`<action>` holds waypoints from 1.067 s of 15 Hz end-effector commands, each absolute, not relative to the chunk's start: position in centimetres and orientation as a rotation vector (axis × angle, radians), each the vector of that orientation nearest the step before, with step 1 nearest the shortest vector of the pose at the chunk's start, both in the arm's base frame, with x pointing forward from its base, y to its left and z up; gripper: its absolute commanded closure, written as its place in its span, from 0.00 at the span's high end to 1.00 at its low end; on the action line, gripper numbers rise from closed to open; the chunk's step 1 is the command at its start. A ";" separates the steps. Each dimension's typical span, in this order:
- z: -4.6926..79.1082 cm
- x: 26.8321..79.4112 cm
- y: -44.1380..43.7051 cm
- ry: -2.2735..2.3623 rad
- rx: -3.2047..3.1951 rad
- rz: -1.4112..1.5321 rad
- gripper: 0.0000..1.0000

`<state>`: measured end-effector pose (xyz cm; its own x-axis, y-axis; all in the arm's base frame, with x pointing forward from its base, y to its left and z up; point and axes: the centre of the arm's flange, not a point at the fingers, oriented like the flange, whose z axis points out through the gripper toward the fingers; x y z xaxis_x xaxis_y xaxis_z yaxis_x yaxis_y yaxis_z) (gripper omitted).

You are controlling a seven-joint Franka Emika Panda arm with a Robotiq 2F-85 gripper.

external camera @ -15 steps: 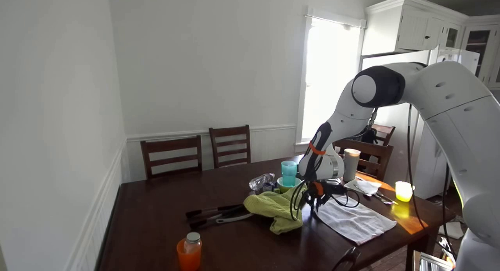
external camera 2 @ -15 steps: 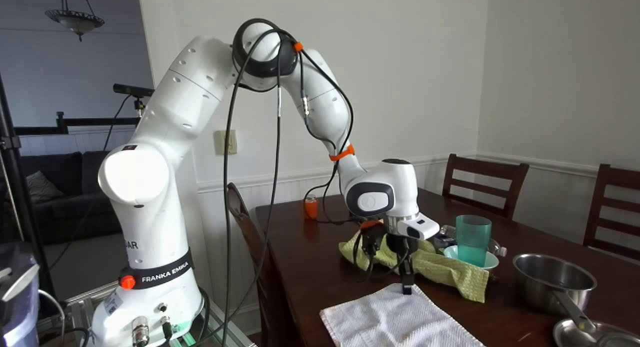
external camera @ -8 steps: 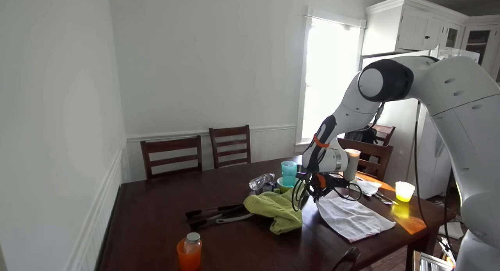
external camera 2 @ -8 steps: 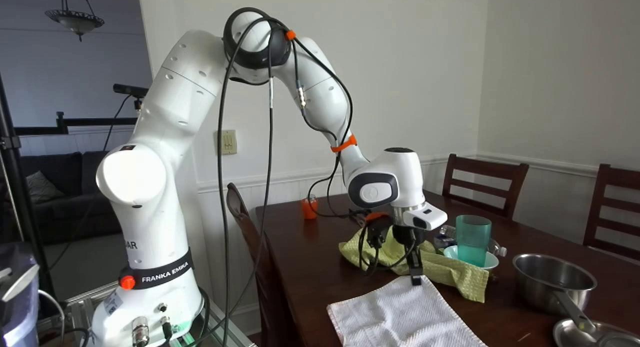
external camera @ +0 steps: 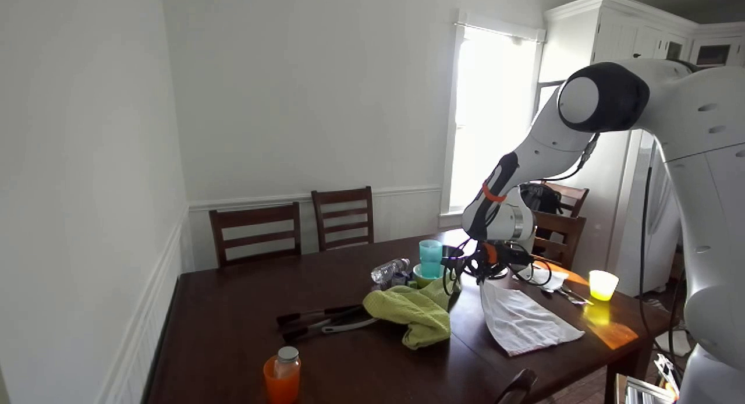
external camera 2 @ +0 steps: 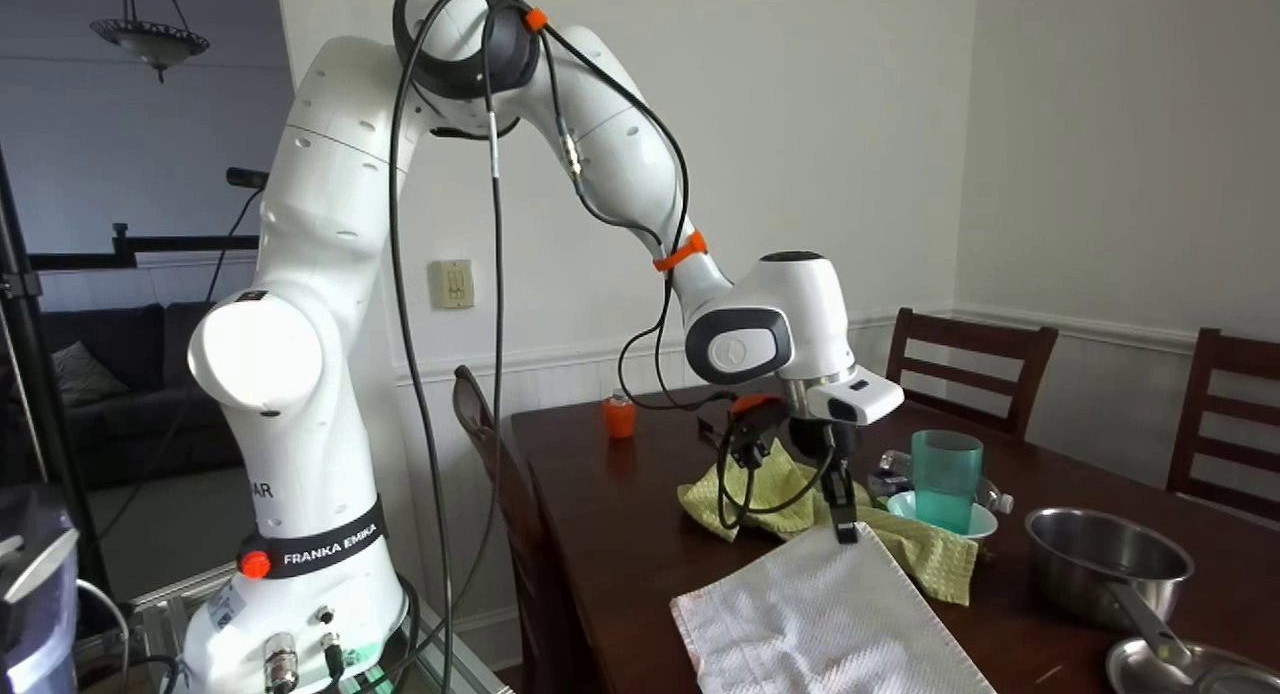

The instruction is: Fold the white towel into a triangle once.

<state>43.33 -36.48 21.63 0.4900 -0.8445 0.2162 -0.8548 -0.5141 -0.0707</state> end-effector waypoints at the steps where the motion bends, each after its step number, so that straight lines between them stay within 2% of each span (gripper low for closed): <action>1: 23.2 39.9 -36.1 -1.520 2.654 0.344 0.02; 16: 19.5 30.7 -39.7 -1.431 2.655 0.129 0.02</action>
<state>32.72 -39.22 20.21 0.5254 -0.8376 0.1496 -0.8494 -0.5265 0.0353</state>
